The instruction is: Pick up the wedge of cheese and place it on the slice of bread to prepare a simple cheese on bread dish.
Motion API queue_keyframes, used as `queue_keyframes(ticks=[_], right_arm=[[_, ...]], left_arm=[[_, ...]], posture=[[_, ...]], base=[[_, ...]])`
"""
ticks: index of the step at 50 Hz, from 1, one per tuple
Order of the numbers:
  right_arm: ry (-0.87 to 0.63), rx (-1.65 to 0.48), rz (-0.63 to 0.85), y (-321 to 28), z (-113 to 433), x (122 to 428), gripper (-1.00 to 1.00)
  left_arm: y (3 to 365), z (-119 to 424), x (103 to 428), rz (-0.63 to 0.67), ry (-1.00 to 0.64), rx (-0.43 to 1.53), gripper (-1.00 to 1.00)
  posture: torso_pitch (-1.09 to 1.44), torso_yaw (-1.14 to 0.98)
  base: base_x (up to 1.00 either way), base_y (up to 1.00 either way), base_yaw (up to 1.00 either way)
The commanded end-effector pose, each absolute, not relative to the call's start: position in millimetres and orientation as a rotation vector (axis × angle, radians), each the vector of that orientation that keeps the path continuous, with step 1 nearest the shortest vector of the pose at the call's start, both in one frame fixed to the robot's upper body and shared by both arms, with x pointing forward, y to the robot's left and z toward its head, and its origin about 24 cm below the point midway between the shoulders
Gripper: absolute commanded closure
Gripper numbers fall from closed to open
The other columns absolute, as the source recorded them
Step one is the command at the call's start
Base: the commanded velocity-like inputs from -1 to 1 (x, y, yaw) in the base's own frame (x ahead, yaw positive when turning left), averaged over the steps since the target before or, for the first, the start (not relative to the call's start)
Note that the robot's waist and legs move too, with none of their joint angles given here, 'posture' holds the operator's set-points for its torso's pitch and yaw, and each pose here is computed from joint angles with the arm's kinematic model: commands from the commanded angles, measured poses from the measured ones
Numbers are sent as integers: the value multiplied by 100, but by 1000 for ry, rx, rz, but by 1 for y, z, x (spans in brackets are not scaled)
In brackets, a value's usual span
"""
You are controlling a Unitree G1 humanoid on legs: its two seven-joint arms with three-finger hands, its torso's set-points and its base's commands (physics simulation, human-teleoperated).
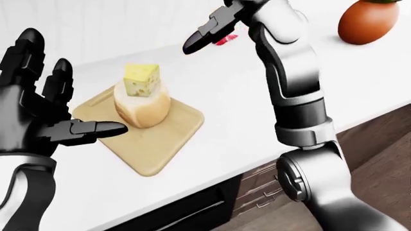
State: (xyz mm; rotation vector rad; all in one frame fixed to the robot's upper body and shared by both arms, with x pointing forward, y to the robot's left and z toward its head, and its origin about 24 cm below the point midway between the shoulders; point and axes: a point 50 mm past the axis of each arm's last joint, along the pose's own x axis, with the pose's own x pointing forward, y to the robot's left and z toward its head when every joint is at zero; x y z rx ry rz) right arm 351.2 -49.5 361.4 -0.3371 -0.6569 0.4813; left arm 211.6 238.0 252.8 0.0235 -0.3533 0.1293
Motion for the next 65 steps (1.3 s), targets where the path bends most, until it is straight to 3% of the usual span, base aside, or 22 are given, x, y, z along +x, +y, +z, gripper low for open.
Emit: queue_keyframes(ticks=[1, 4, 7, 9, 24, 49, 65], right_arm=[[-737, -334, 477, -52, 381, 337, -100], [-761, -354, 473, -62, 383, 324, -100], [-742, -384, 593, -64, 378, 300, -100], [-759, -385, 594, -70, 381, 289, -100], [-851, -303, 402, -150, 398, 248, -100], [-884, -287, 264, -204, 354, 170, -100], [-941, -252, 152, -227, 341, 125, -100]], left_arm=[[238, 265, 206, 138, -426, 42, -100], [237, 266, 205, 135, -428, 43, -100], [236, 268, 204, 136, -432, 46, -100], [235, 270, 204, 135, -435, 45, -100], [233, 276, 202, 135, -446, 51, -100], [242, 286, 194, 167, -479, 52, -100], [276, 292, 143, 317, -540, 63, -100]], posture=[[0, 0], [0, 0], [0, 0], [0, 0], [0, 0], [0, 0], [0, 0]], base=[[0, 0, 0], [0, 0, 0], [0, 0, 0], [0, 0, 0], [0, 0, 0], [0, 0, 0], [0, 0, 0]])
